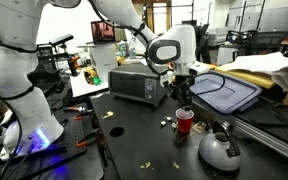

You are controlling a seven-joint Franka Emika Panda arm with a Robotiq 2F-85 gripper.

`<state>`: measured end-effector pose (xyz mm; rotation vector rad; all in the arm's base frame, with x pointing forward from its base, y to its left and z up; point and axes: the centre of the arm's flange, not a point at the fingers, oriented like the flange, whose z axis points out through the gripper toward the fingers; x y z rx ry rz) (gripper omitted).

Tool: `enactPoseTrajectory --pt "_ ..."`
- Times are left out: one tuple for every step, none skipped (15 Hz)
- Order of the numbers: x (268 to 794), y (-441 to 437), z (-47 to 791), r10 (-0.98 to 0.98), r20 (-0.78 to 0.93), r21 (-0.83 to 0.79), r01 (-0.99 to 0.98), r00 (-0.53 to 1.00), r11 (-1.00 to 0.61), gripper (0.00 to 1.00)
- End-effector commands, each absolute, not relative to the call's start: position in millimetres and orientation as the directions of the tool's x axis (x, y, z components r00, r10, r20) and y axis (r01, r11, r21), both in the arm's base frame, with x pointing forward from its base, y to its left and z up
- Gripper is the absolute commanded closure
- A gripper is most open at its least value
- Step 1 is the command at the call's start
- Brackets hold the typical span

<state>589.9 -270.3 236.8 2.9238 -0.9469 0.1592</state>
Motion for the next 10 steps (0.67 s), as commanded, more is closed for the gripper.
enactPoseTrajectory --pt "599 -276 236 -0.610 0.091 0.058 -0.616 0.787 -0.786 0.94" --pt "600 -277 235 -0.613 0.088 0.062 -0.619 0.785 -0.783 0.94" --pt "601 -277 234 -0.615 0.085 0.067 -0.620 0.784 -0.782 0.94" --pt "602 -277 233 -0.618 0.085 0.071 -0.623 0.782 -0.779 0.94" --pt "603 -276 232 -0.624 0.090 0.077 -0.630 0.777 -0.773 0.78" --pt "603 -273 232 -0.623 0.094 0.083 -0.630 0.776 -0.772 0.52" --pt "604 -268 231 -0.622 0.100 0.089 -0.629 0.777 -0.772 0.51" --pt "605 -264 229 -0.620 0.101 0.091 -0.627 0.778 -0.773 0.45" --pt "607 -254 225 -0.614 0.095 0.082 -0.621 0.783 -0.779 0.37" --pt "609 -244 221 -0.604 0.090 0.081 -0.611 0.792 -0.788 0.31"
